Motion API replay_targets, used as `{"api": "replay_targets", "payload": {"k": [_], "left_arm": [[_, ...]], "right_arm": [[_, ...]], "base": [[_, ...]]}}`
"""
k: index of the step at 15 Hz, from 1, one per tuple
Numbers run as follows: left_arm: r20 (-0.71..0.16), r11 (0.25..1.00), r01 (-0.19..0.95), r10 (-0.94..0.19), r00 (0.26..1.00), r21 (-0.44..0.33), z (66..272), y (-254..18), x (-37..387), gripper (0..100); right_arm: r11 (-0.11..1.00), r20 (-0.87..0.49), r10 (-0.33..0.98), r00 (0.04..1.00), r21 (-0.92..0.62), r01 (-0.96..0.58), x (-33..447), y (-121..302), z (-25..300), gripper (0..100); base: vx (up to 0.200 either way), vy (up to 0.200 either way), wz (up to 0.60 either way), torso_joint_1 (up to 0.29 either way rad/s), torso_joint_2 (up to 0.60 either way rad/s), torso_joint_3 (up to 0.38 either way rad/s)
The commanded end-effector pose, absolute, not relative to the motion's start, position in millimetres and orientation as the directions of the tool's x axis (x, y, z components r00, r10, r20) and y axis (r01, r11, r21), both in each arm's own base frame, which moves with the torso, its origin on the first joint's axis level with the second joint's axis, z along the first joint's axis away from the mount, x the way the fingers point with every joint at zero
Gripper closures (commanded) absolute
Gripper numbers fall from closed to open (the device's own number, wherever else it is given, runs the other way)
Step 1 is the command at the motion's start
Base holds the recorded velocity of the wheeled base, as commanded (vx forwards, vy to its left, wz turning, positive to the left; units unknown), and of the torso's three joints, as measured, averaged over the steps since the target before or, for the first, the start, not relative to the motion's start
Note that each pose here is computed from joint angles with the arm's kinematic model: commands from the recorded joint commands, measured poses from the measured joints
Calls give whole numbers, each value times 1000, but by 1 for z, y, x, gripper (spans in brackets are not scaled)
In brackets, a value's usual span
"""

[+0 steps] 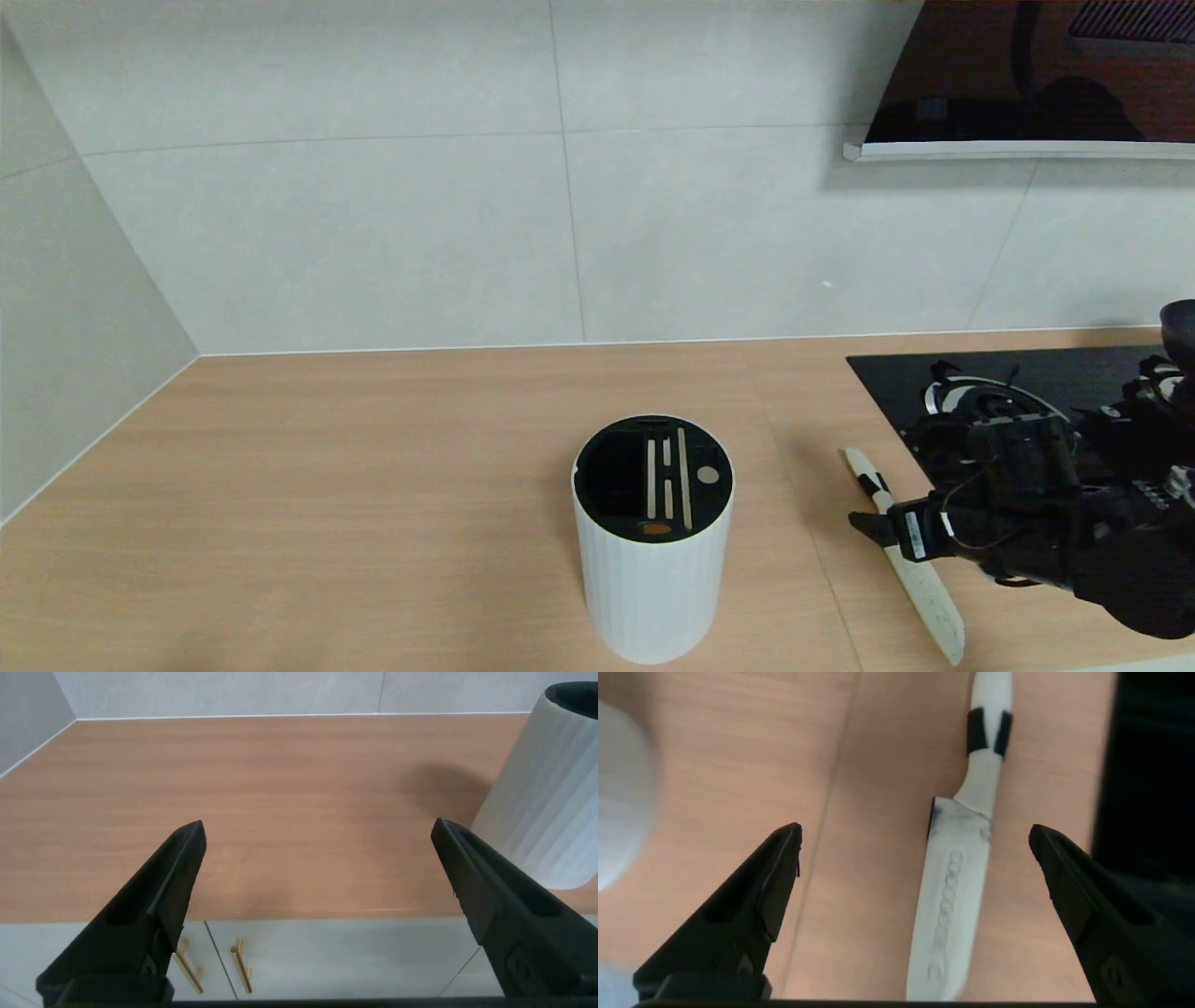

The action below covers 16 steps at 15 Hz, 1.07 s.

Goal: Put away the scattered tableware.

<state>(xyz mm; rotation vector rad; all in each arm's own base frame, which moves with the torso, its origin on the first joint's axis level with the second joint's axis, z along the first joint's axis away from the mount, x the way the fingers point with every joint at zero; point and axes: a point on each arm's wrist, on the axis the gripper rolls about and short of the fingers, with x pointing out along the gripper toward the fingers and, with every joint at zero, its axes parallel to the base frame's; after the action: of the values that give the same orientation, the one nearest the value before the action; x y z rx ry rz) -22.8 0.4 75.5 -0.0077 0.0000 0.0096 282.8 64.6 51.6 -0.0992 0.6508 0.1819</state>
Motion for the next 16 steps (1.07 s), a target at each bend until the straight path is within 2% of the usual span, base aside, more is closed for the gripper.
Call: {"api": "replay_targets", "payload": {"k": [1, 16], "left_arm": [[0, 1000, -9, 9, 1000, -9, 75, 0, -23, 0], [0, 1000, -11, 11, 1000, -9, 75, 0, -23, 0]], "right_arm": [[982, -667, 103, 738, -52, -183, 291, 66, 18, 0], [993, -645, 44, 763, -55, -104, 308, 49, -6, 0]], "base": [[0, 0, 0, 0, 0, 0], [0, 0, 0, 0, 0, 0]]}}
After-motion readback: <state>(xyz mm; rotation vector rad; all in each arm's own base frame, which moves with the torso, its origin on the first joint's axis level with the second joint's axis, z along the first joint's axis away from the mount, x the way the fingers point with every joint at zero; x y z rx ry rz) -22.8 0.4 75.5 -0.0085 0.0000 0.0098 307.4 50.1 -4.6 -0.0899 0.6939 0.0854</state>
